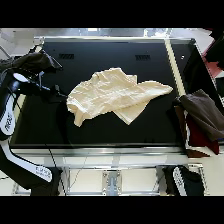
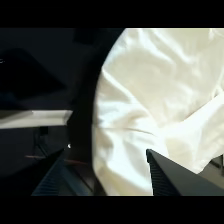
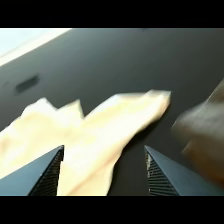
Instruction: Fold the shirts.
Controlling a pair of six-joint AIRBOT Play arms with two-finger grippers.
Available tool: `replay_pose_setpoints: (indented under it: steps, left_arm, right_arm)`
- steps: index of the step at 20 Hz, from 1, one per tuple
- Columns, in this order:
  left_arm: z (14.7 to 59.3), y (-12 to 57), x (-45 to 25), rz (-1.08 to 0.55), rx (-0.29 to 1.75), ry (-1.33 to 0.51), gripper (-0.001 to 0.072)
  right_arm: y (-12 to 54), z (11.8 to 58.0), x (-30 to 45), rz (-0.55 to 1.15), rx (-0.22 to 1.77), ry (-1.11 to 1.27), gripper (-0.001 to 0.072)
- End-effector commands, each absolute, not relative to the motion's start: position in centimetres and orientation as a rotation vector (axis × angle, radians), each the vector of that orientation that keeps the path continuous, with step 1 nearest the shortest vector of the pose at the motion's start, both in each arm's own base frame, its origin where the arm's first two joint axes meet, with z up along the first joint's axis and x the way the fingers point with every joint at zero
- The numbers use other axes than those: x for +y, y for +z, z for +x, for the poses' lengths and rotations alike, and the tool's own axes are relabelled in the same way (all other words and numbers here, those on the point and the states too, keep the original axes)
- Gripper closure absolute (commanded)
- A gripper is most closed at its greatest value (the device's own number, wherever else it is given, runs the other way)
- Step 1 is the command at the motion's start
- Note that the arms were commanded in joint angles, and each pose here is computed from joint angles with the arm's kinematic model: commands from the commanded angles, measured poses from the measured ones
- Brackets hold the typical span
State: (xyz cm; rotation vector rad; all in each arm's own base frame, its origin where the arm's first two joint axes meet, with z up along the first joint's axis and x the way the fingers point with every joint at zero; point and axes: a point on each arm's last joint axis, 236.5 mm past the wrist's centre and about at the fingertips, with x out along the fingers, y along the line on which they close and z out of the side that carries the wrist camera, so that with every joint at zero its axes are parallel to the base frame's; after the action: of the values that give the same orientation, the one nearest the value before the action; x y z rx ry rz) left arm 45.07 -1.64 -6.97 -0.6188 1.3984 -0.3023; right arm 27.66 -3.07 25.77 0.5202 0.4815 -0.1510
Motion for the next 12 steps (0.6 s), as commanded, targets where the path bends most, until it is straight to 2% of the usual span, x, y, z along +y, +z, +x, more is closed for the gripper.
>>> replay_pose_setpoints:
  steps: [1,6,7,9,10,12]
  left_arm:
    - [45.8,-9.3,-4.5,-0.647,1.408,-0.362,0.0127]
    - [47.2,-10.0,-5.1,-0.639,1.366,-0.344,0.0129]
    - [47.3,-10.0,-5.1,-0.641,1.362,-0.342,0.0217]
    - [47.8,-9.4,-6.0,-0.679,1.342,-0.361,0.0661]
    - [48.2,-9.0,-6.4,-0.703,1.321,-0.374,0.0695]
    - [48.8,-8.1,-7.2,-0.748,1.290,-0.402,0.0694]
  right_arm:
    - [19.6,28.0,0.1,0.740,0.582,-0.073,0.0165]
    - [17.8,27.9,0.7,0.776,0.625,-0.063,0.0165]
    - [17.3,27.6,1.1,0.778,0.653,-0.057,0.0166]
    - [15.8,26.7,2.9,0.818,0.740,-0.013,0.0166]
    - [14.7,26.5,4.4,0.867,0.777,0.031,0.0166]
    - [11.6,26.9,7.3,1.022,0.834,0.095,0.0166]
